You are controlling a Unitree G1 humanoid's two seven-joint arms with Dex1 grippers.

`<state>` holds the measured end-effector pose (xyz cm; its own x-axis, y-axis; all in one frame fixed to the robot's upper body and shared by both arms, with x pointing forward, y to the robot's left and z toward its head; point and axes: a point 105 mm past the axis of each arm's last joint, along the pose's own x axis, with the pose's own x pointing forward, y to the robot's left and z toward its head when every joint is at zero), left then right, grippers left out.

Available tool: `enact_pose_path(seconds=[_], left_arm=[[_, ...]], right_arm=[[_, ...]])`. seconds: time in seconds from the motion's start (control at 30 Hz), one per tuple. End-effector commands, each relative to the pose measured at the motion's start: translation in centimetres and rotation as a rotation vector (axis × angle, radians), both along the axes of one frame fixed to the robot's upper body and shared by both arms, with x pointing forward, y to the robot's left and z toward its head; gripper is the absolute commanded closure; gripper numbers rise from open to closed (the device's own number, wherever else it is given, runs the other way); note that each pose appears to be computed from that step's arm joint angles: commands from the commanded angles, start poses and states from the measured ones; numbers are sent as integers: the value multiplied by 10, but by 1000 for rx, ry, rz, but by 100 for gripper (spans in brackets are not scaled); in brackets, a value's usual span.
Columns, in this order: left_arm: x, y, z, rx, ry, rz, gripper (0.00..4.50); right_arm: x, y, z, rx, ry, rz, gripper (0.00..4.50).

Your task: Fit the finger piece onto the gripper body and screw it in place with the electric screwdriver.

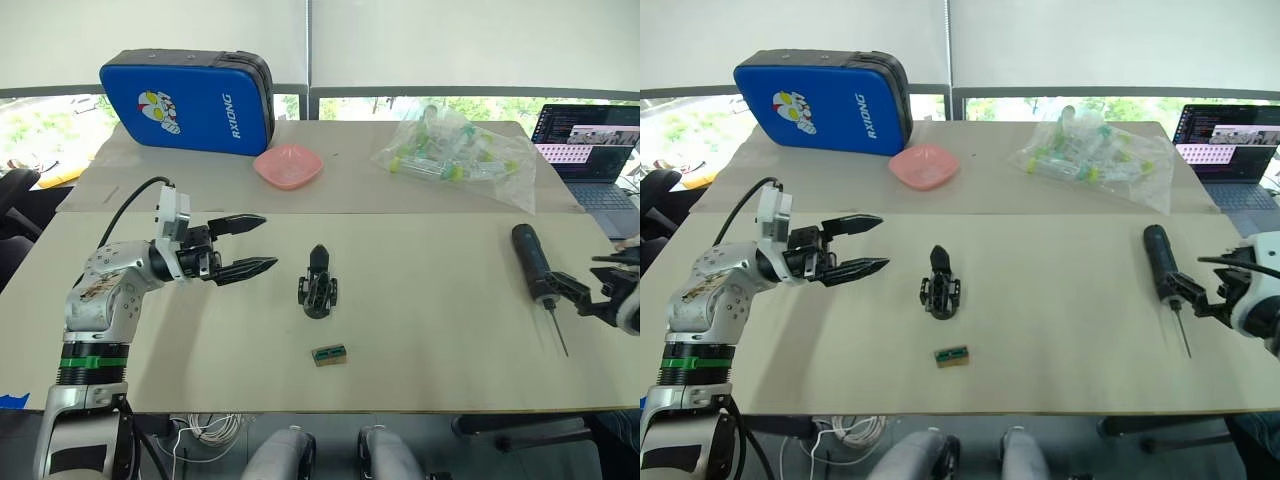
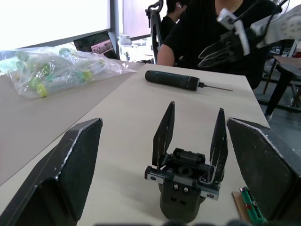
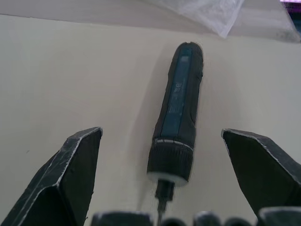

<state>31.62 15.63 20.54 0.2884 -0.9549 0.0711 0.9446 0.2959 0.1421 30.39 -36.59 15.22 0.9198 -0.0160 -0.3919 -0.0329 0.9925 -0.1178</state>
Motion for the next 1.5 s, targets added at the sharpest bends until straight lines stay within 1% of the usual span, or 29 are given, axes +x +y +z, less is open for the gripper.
enact_pose_path(seconds=[0.03,0.2,0.3,0.37,0.47,0.53,0.63,0.67,0.7,0.77,0.87,0.93,1.03,1.1,1.13,1.23,1.37,1.5], left_arm=[[-2,-5,11,2,-50,-21,5],[-4,-5,11,5,-48,-24,5],[-4,-5,9,14,-45,-26,5],[-5,-5,8,21,-42,-30,5],[-6,-6,7,27,-40,-37,0],[-7,-6,8,31,-38,-43,0],[-9,-5,7,37,-36,-50,0],[-10,-5,7,38,-36,-52,0],[-13,-4,7,30,-36,-61,0],[-18,-2,6,13,-13,-64,0],[-24,3,2,41,-1,-76,0],[-26,6,2,45,24,-78,0],[-29,14,-4,111,27,-79,0],[-31,19,-8,118,28,-64,0],[-33,22,-11,126,30,-59,0],[-40,26,-27,162,45,-62,0],[-43,25,-35,156,48,-51,0],[-44,21,-38,152,44,-54,0]], right_arm=[[12,-23,-12,-72,44,-92,0],[24,-30,-31,-55,96,-114,0],[31,-24,-39,-5,109,-85,0],[35,-21,-42,-5,100,-64,0],[39,-19,-45,10,86,-40,79],[41,-18,-42,12,51,-21,152],[40,-16,-33,-7,4,23,248],[39,-14,-30,-13,-12,41,255],[37,-12,-24,-27,-43,58,255],[33,4,-6,-23,-129,141,255],[19,47,20,-90,-195,335,255],[9,71,30,-157,-212,434,255],[-6,108,34,-150,-200,522,255],[-19,136,28,-151,-165,610,255],[-26,148,20,-147,-131,634,255],[-41,166,-4,-142,-53,681,255],[-43,162,-26,-155,10,652,255],[-43,160,-38,-200,50,669,255]])
